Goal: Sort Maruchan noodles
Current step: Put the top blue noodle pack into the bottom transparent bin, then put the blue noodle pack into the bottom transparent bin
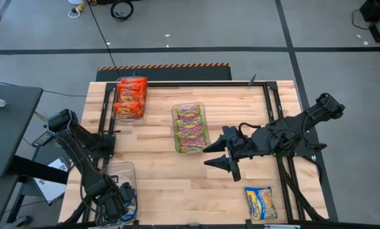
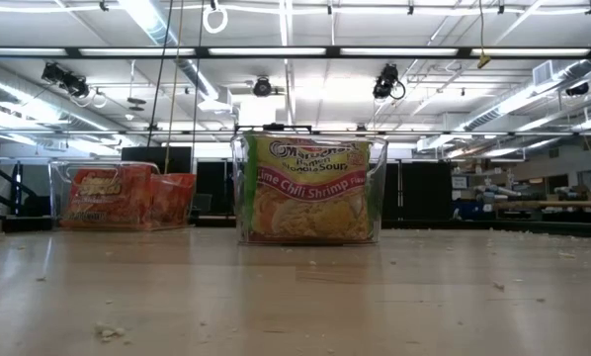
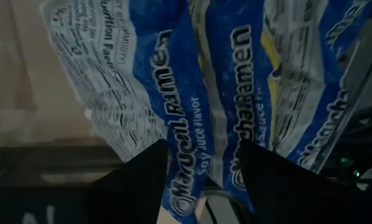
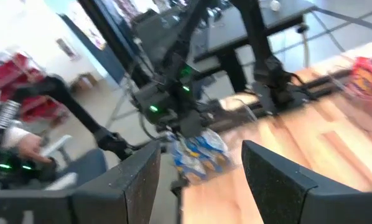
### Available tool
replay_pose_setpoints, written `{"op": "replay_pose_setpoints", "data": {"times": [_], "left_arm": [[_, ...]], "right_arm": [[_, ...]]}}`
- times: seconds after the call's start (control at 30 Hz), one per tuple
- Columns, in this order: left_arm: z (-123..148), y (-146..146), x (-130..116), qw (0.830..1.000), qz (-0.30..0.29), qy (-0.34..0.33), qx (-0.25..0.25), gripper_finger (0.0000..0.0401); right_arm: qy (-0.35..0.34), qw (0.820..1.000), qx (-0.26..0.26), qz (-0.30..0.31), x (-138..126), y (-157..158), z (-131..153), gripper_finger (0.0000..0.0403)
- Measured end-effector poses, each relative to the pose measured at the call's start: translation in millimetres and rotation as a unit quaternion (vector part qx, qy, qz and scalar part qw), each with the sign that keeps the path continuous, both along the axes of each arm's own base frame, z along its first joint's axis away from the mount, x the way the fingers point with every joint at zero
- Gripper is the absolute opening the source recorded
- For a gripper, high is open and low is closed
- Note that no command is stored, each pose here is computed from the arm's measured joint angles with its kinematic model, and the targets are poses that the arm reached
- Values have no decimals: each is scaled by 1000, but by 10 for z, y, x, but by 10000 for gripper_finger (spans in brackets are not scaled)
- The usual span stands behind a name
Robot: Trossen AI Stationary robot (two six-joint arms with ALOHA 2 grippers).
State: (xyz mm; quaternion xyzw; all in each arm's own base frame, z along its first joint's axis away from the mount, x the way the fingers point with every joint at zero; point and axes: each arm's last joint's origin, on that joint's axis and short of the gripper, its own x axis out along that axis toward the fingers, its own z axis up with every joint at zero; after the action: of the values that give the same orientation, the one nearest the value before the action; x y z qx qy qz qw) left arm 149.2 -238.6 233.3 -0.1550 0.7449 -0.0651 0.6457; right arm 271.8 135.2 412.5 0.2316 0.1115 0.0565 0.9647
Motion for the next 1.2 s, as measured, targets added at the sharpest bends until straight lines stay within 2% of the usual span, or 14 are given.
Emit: {"op": "replay_pose_setpoints", "data": {"times": [0.1, 0.23, 0.33, 0.47, 0.53, 0.63, 0.7, 0.83, 0.93, 1.0, 1.07, 1.2], "left_arm": [[16, 16, -16, 1000, -2, 9, -2, 202], [89, 48, -39, 1000, 0, 4, -14, 202], [156, 81, -58, 1000, 13, 3, -24, 201], [269, 135, -100, 998, 47, 12, -43, 201], [340, 174, -123, 996, 66, 8, -52, 201], [432, 247, -151, 994, 95, -18, -51, 201], [474, 319, -152, 991, 122, -43, -34, 201], [461, 472, -113, 980, 177, -81, 39, 201], [364, 567, -93, 973, 190, -83, 100, 201], [243, 610, -92, 971, 191, -70, 127, 201], [117, 630, -96, 971, 193, -59, 129, 201], [-77, 574, -56, 973, 204, -72, 82, 201]], "right_arm": [[33, 999, -21, -12, -14, -15, -71, 231], [132, 989, -61, -12, -37, 20, -311, 231], [200, 975, -98, 13, 1, 184, -567, 231], [253, 961, -92, 62, 101, 458, -861, 230], [295, 947, -92, 85, 97, 579, -1021, 230], [366, 920, -89, 104, 0, 718, -1206, 230], [426, 894, -93, 105, -113, 781, -1320, 230], [524, 834, -138, 102, -386, 926, -1523, 228], [574, 790, -175, 123, -583, 1080, -1667, 226], [596, 768, -190, 139, -692, 1184, -1751, 225], [619, 744, -198, 155, -796, 1279, -1828, 224], [655, 702, -204, 193, -968, 1473, -1999, 224]]}}
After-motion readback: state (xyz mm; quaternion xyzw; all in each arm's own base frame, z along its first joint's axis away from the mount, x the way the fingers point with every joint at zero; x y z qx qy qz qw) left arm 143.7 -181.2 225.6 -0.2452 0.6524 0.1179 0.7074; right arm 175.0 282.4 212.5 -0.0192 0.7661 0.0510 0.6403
